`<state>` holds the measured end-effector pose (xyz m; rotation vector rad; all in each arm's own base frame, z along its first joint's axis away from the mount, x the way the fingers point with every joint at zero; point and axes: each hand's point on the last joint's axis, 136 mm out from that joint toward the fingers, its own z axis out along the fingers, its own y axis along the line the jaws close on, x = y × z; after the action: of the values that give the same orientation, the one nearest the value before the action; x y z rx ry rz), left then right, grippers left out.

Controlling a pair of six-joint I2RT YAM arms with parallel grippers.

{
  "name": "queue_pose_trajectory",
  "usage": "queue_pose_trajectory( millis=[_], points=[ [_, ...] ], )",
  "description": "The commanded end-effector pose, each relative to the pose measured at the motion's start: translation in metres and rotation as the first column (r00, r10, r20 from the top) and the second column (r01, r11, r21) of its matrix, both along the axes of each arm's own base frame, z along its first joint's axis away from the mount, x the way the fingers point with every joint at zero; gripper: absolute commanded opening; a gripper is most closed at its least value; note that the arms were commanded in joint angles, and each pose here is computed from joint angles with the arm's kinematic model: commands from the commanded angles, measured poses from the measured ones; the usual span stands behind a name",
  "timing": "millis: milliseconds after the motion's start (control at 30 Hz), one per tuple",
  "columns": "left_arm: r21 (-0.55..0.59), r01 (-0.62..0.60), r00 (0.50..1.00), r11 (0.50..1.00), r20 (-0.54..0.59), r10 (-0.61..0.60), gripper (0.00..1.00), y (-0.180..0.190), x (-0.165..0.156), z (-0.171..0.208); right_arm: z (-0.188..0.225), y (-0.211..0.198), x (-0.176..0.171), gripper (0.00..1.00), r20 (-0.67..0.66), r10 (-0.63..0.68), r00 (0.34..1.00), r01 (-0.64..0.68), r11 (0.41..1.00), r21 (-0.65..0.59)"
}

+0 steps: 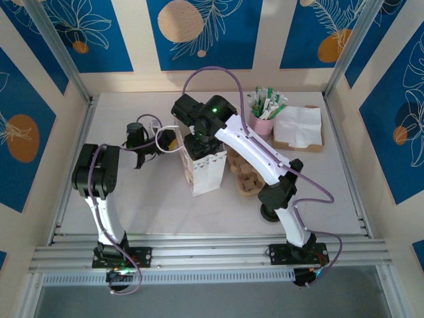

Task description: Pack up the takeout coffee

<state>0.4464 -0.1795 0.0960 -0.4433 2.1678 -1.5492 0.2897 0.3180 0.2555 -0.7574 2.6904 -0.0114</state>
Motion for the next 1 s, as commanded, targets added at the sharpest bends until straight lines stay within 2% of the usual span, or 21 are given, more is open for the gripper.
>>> queue_pose_trajectory(
  millis=[0, 200, 367, 467, 567, 633, 833, 900, 967],
  points=[
    [-0.007, 0.021, 0.994, 1.0, 0.108, -0.02, 0.35, -0.002, -0.009, 0.03, 0.004, -0.007, -0.001, 0.59, -0.004, 0.012, 1.0, -0.012, 1.0, -0.016],
    [0.01, -0.02, 0.995, 1.0, 0.103, 0.019, 0.36, 0.005, -0.033, 0.026, 0.006, -0.015, -0.004, 0.59, -0.005, 0.013, 1.0, -0.013, 0.999, -0.032],
    [-0.012, 0.002, 0.992, 1.0, 0.122, -0.001, 0.36, -0.006, -0.058, 0.031, -0.001, -0.016, -0.01, 0.59, -0.039, 0.032, 0.999, -0.033, 0.999, -0.039],
    [0.012, -0.014, 0.994, 1.0, 0.11, 0.012, 0.36, -0.002, -0.067, 0.028, -0.003, -0.019, -0.014, 0.58, -0.055, 0.023, 0.998, -0.026, 0.998, -0.05],
    [0.097, -0.053, 0.995, 0.994, 0.089, 0.045, 0.36, 0.008, -0.07, 0.025, -0.004, -0.024, -0.017, 0.58, -0.057, 0.009, 0.998, -0.013, 0.998, -0.058],
    [0.208, -0.079, 0.994, 0.975, 0.085, 0.062, 0.36, 0.018, -0.072, 0.025, -0.004, -0.026, -0.021, 0.58, -0.066, 0.011, 0.998, -0.015, 0.998, -0.055],
    [0.473, -0.186, 0.98, 0.861, 0.158, 0.125, 0.42, 0.057, -0.08, 0.062, -0.003, -0.033, -0.028, 0.58, -0.071, -0.003, 0.997, -0.001, 0.999, -0.053],
    [0.519, -0.212, 0.976, 0.828, 0.16, 0.149, 0.46, 0.067, -0.084, 0.073, -0.003, -0.032, -0.029, 0.58, -0.074, -0.007, 0.997, 0.003, 0.999, -0.046],
    [0.532, -0.219, 0.975, 0.818, 0.158, 0.157, 0.52, 0.071, -0.088, 0.085, -0.003, -0.031, -0.031, 0.58, -0.075, -0.012, 0.997, 0.009, 0.999, -0.044]
  ],
)
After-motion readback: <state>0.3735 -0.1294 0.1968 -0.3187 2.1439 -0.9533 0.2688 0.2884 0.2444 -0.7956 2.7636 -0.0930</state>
